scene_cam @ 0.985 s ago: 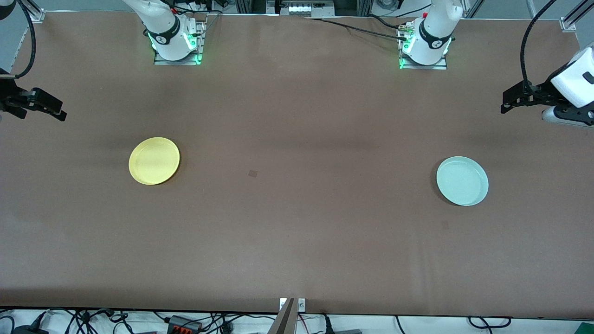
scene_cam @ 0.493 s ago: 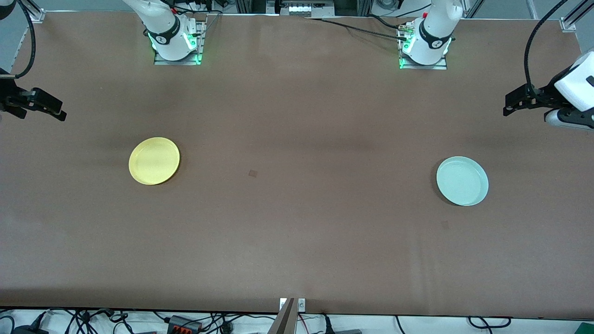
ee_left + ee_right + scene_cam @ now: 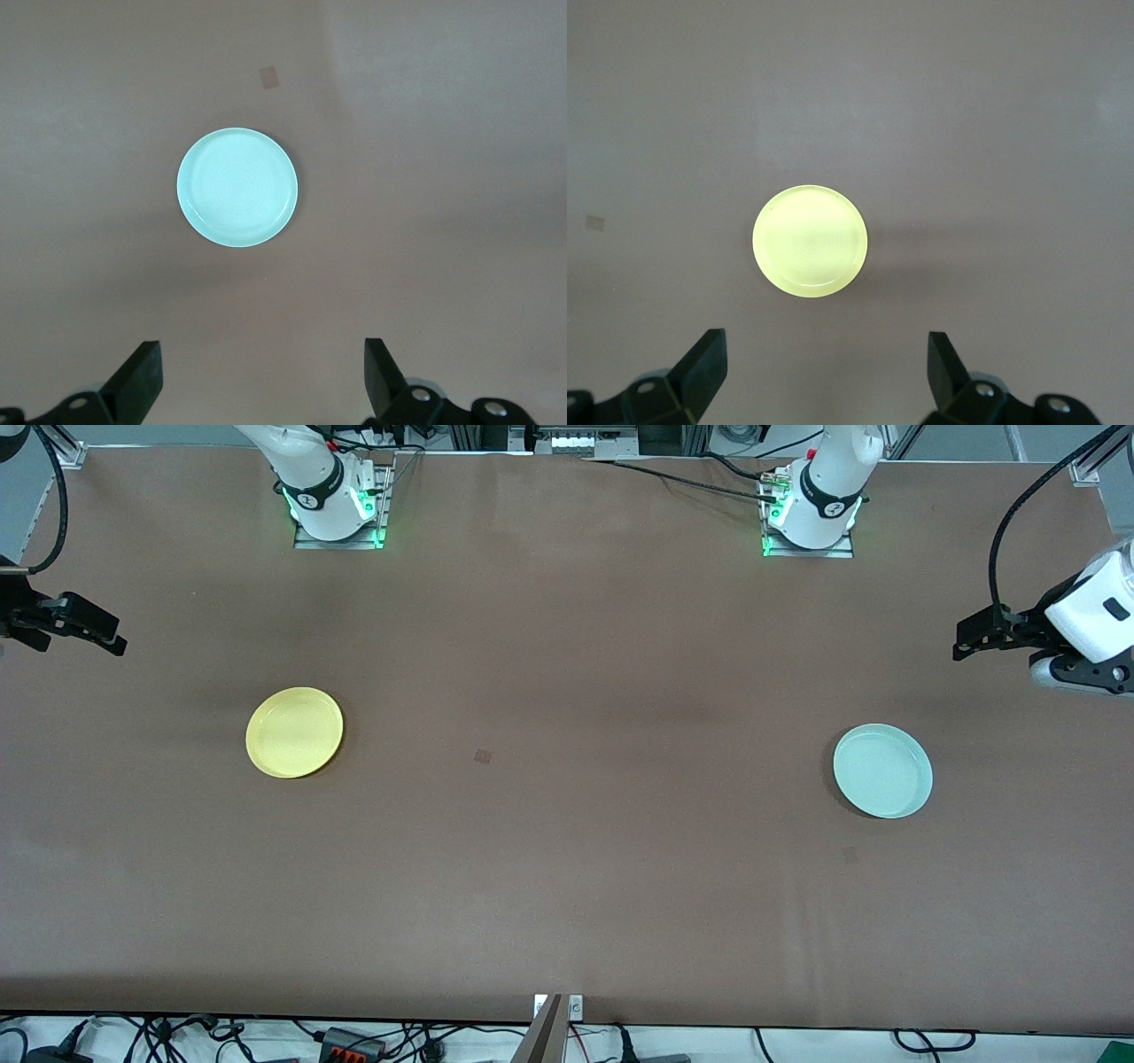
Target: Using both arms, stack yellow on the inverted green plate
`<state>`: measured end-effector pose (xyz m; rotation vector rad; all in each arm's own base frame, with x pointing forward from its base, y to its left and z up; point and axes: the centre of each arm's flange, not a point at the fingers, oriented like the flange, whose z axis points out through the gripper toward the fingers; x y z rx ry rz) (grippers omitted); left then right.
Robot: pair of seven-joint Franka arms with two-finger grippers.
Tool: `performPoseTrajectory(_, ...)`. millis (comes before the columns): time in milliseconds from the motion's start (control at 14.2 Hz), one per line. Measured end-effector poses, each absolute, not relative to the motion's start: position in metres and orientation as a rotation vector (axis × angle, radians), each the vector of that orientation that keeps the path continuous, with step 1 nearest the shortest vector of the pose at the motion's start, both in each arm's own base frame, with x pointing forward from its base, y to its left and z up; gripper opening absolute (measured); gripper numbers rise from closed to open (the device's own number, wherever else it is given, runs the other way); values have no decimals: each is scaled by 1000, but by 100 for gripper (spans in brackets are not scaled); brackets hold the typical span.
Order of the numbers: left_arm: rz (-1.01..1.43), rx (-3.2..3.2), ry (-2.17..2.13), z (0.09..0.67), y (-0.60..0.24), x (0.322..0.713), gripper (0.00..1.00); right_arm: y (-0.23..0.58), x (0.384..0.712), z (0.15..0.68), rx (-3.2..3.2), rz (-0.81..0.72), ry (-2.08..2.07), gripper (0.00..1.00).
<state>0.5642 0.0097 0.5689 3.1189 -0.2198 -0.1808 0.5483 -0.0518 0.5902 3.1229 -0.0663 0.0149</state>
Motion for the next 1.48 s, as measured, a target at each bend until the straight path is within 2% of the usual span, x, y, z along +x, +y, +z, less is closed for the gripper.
performPoseTrajectory(281,-241,3115,-178,533,25,592,100,-54,548,590,3123,9,-71,100)
performPoseTrajectory(563,-332,3097,-24,470,94,631,100,-55,547,590,3124,1,-74,100)
performPoseTrajectory(774,-279,3096,-62,427,141,652,100,-53,547,590,3124,1,-69,100)
performPoseTrajectory(1196,-388,3033,-109,311,200,646,100,-50,548,586,3124,-15,-58,100)
performPoseTrajectory(1478,-317,2994,-43,245,195,629,100,-48,553,569,3124,-66,-49,100)
